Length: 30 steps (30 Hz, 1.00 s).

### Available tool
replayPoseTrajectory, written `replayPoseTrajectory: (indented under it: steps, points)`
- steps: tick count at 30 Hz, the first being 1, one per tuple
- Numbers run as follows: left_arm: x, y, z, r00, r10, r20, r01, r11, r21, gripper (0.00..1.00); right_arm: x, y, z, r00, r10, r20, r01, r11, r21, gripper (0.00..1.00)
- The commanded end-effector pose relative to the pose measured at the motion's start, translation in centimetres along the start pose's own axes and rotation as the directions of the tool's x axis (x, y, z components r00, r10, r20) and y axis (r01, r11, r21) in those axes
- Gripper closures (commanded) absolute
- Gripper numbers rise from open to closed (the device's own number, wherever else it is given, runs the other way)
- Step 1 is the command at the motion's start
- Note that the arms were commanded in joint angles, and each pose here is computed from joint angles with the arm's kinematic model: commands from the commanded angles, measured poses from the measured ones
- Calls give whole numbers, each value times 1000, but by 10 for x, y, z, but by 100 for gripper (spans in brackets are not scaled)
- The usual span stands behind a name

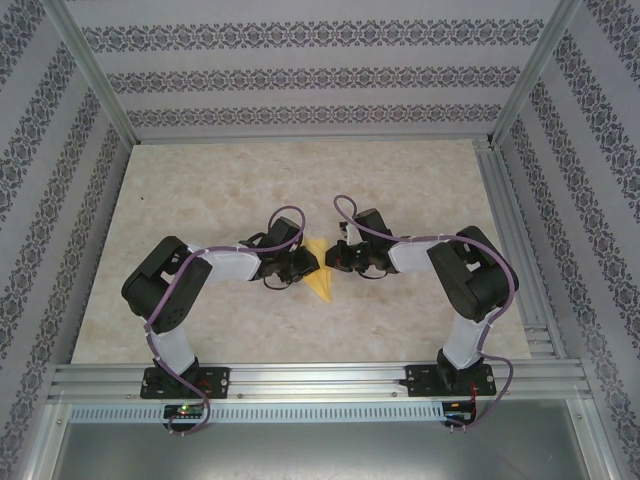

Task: Fold a paper plane with a square sheet of paper (fold left side to right side)
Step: Fourth fold the wing at the center of the table.

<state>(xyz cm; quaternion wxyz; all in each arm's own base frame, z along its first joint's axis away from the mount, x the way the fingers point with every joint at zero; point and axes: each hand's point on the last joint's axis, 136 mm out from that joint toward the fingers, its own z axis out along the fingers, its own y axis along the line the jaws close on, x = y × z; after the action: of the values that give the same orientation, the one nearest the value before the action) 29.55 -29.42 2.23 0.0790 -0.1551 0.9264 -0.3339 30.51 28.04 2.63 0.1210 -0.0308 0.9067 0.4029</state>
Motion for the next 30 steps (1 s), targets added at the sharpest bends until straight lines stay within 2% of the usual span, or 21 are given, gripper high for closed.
replayPoseTrajectory:
  steps: [1, 10, 19, 21, 23, 26, 30]
  points:
    - [-1, 0, 5, 1000, 7, -3, -7, 1000, -22, 78, -4, 0, 0, 1000, -24, 7, 24, 1000, -5, 97]
    - [7, 12, 15, 999, 13, -43, -17, 996, -91, 78, -9, 0, -1, 999, -37, 14, 37, 999, 9, 87]
    - [13, 27, 21, 998, -3, -69, -8, 986, -165, 78, -20, 0, -29, 994, -64, 88, 58, 996, 68, 64]
    - [13, 27, 21, 998, -2, -69, -9, 986, -167, 78, -20, -1, -38, 992, -70, 102, 62, 995, 82, 62]
    - [12, 26, 21, 998, 0, -68, -11, 986, -165, 78, -17, 2, -45, 991, -77, 105, 68, 995, 79, 63]
    - [12, 24, 20, 998, 3, -67, -14, 987, -163, 78, -3, 16, -51, 993, -78, 85, 77, 997, 20, 75]
    - [12, 23, 20, 998, 5, -67, -16, 987, -161, 78, 21, 27, -48, 997, -41, 58, 44, 998, -42, 85]
